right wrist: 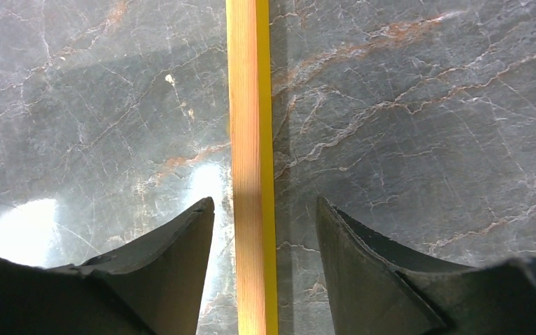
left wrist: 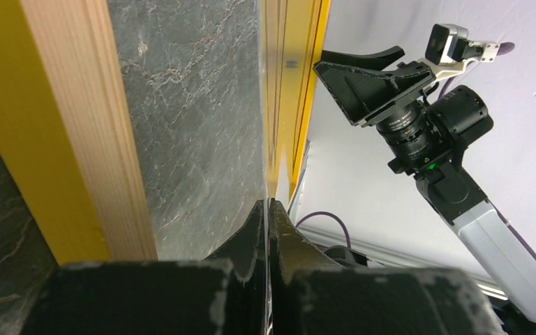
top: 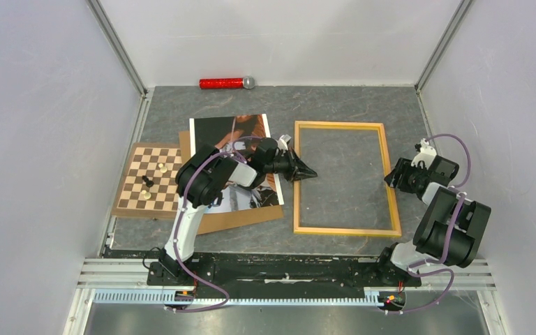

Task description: Put the photo into the frame

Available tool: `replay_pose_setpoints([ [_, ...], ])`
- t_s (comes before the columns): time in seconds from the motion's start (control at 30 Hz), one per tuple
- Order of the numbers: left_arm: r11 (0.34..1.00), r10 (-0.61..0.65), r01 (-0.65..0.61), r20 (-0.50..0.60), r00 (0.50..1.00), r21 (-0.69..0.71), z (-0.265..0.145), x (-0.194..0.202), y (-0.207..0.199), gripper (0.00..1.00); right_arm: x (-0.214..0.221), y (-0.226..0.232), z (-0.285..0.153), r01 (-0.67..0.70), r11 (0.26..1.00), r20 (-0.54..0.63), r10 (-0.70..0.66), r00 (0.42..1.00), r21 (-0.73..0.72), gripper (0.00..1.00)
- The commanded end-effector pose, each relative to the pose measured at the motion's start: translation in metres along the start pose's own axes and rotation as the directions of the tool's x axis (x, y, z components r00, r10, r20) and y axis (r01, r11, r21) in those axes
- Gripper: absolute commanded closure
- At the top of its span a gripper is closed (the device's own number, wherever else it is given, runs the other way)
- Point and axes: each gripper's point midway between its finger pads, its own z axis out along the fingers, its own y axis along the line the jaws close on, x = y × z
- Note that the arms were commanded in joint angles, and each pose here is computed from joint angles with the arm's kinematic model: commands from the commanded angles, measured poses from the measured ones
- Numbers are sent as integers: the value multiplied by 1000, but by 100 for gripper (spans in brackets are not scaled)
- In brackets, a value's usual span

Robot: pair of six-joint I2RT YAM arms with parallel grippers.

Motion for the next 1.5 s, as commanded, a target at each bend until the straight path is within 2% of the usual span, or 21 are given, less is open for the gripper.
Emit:
replay_pose_setpoints([
  [0.0, 996, 92, -92, -10, 996, -2, 8, 2, -4, 98, 11, 2, 3, -10, 1000, -37, 9, 999, -13, 42],
  [0.37, 990, 131, -131, -6, 991, -52, 7, 2, 0, 98, 14, 6, 5, -3, 1000, -49, 2, 999, -24, 43],
  [0.53, 986, 149, -149, -10, 989, -71, 7, 2, 1, 98, 11, 13, 7, 29, 999, -48, -31, 998, -31, 40],
  [0.87, 982, 158, -158, -11, 987, -99, 6, 2, 4, 98, -14, 27, 9, 164, 986, -10, -164, 986, 14, 37],
  [1.2, 978, 163, -164, -14, 986, -130, 6, 0, 6, 98, -56, 70, 11, 392, 920, 64, -392, 918, 5, 36],
  [1.33, 976, 170, -170, -16, 985, -135, 6, 0, 6, 98, -70, 83, 12, 429, 903, 93, -428, 899, 7, 36],
  [1.47, 975, 171, -171, -18, 985, -138, 6, 0, 7, 98, -73, 77, 12, 430, 902, 75, -432, 899, 46, 36],
])
